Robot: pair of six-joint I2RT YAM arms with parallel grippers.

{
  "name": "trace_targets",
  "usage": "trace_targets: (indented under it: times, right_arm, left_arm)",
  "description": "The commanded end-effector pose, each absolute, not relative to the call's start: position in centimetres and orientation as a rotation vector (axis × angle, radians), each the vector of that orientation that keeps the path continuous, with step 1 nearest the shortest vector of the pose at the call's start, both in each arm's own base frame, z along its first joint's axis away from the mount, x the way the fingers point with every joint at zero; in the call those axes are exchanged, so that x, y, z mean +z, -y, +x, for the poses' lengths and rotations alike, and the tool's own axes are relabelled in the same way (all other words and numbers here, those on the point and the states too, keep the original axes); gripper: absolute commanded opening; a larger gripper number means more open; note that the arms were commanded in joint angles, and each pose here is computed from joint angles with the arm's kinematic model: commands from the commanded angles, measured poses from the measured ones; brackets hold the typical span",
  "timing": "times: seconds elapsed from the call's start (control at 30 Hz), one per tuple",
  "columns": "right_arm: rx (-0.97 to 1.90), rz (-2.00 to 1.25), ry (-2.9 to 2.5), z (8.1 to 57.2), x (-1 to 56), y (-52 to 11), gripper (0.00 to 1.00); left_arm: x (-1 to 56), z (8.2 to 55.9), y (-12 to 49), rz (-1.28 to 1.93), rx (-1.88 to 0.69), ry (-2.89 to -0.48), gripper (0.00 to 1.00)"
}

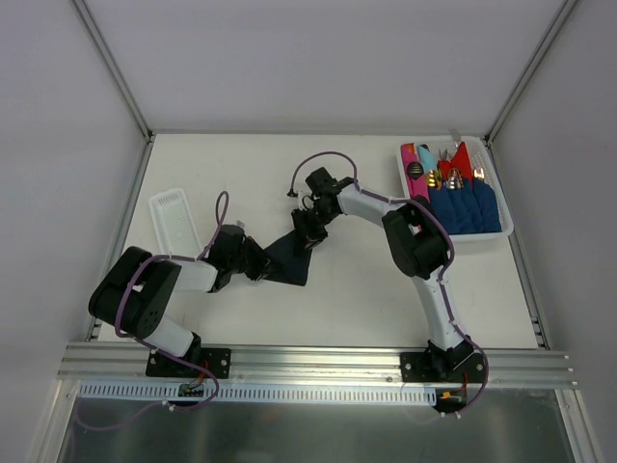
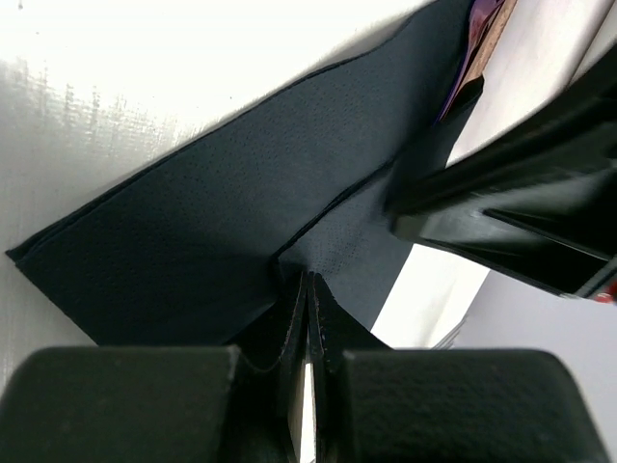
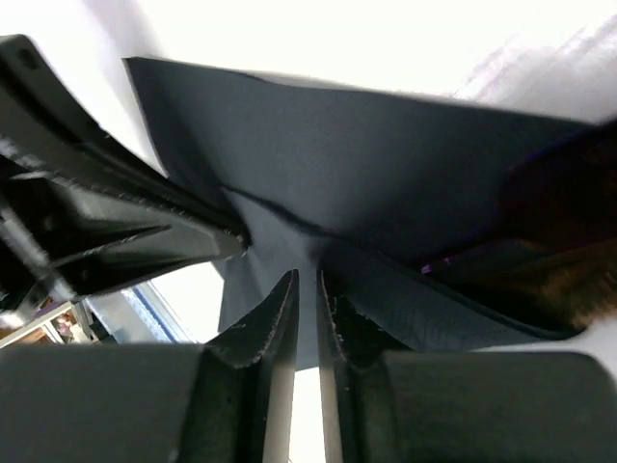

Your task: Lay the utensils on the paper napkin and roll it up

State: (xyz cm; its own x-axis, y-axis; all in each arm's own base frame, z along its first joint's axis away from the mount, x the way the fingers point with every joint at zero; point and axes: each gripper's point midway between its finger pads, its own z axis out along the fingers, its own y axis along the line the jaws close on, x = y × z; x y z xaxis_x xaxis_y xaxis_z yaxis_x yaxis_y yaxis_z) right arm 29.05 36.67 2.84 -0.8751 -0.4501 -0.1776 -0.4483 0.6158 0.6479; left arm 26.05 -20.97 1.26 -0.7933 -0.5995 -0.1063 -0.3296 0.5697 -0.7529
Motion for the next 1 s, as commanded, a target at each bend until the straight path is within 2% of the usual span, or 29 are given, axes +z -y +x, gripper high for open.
trace_targets:
  times: [0.0,0.27,0.43,0.57,0.77,0.97]
  right_arm:
    - [-1.073,0.839,2.869,29.9,3.0,-37.1,0.15]
    - [-0.948,0.825,2.907,29.8,1.1,-36.4,0.13]
    - [-0.936,0.775,2.895,29.4,0.5,-36.3,0.12]
    - [-0.937,0.751,2.897,29.5,0.5,-36.6,0.12]
    - [-0.937,0.702,2.889,29.6,0.4,-36.7,0.11]
    - [-0.932,0.682,2.877,29.6,0.5,-36.7,0.11]
  left_arm:
    - [-1.1,24.4,19.5,-0.739,-0.924,-2.559,0.00]
    - [1.8,25.2,19.9,-0.565,-0.974,-2.485,0.00]
    - [7.5,25.8,21.1,-0.396,-1.097,-2.321,0.13]
    - [9.1,25.8,22.8,-0.350,-1.190,-2.318,0.13]
    - [7.7,25.5,24.9,-0.361,-1.252,-2.360,0.12]
    - [3.7,24.6,24.7,-0.466,-1.195,-2.466,0.06]
